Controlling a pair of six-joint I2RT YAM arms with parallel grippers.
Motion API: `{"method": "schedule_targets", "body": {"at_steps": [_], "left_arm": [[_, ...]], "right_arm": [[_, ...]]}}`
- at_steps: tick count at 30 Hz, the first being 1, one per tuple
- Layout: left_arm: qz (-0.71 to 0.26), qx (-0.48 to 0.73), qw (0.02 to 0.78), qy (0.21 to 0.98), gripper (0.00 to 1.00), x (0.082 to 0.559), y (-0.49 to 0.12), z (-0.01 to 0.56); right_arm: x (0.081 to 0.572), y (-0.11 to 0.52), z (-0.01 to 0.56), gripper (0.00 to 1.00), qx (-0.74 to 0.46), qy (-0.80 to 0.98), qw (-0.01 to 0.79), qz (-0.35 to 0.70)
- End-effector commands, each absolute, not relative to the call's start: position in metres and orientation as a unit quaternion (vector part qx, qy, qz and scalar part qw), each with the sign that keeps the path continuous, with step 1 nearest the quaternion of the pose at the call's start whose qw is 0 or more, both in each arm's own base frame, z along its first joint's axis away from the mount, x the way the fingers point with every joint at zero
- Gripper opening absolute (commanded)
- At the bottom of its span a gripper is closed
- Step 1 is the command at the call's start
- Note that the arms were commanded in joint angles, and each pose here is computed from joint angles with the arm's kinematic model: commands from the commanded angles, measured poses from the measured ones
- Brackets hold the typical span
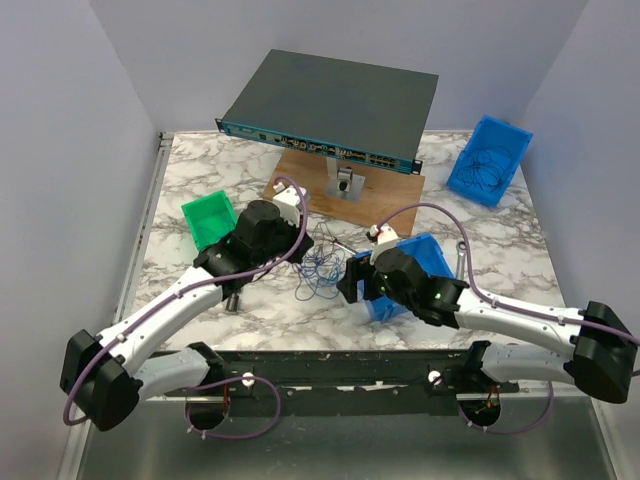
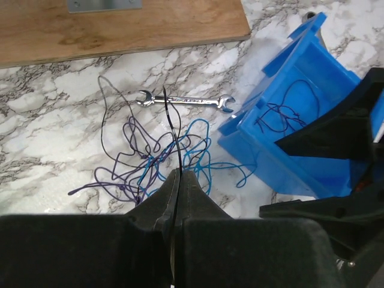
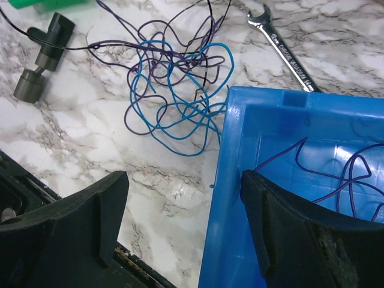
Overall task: Untangle the cables
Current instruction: Untie the cable.
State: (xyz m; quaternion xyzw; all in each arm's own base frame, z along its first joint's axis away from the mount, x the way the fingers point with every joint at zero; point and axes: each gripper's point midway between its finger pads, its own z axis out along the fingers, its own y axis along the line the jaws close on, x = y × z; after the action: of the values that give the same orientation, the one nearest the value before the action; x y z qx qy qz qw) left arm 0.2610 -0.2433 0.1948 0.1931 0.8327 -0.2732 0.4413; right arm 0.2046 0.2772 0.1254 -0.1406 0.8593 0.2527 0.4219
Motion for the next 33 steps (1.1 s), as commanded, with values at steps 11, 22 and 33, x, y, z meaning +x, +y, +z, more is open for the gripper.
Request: {"method": "schedule_targets", "body": {"at_steps": [11,22,33], "left_arm": [[-0.320,0.212,0.470,0.795,0.00,0.226,-0.233,0.260],[-0.272,0.190,0.487,0.808,0.00,0.237,-0.215,0.265],[-0.235,0.172,0.519,0.804,0.00,0.235,-0.191,0.292]], "right_arm": [[0.202,0.320,0.157,0.89,-0.199,0.823,0.424,0.322],[0.228,0.266,0.126,0.90,-0.125,0.879,0.431,0.162],[0.230,0.233,0.098,0.70,-0.100,0.909,0.402,0.055]]}}
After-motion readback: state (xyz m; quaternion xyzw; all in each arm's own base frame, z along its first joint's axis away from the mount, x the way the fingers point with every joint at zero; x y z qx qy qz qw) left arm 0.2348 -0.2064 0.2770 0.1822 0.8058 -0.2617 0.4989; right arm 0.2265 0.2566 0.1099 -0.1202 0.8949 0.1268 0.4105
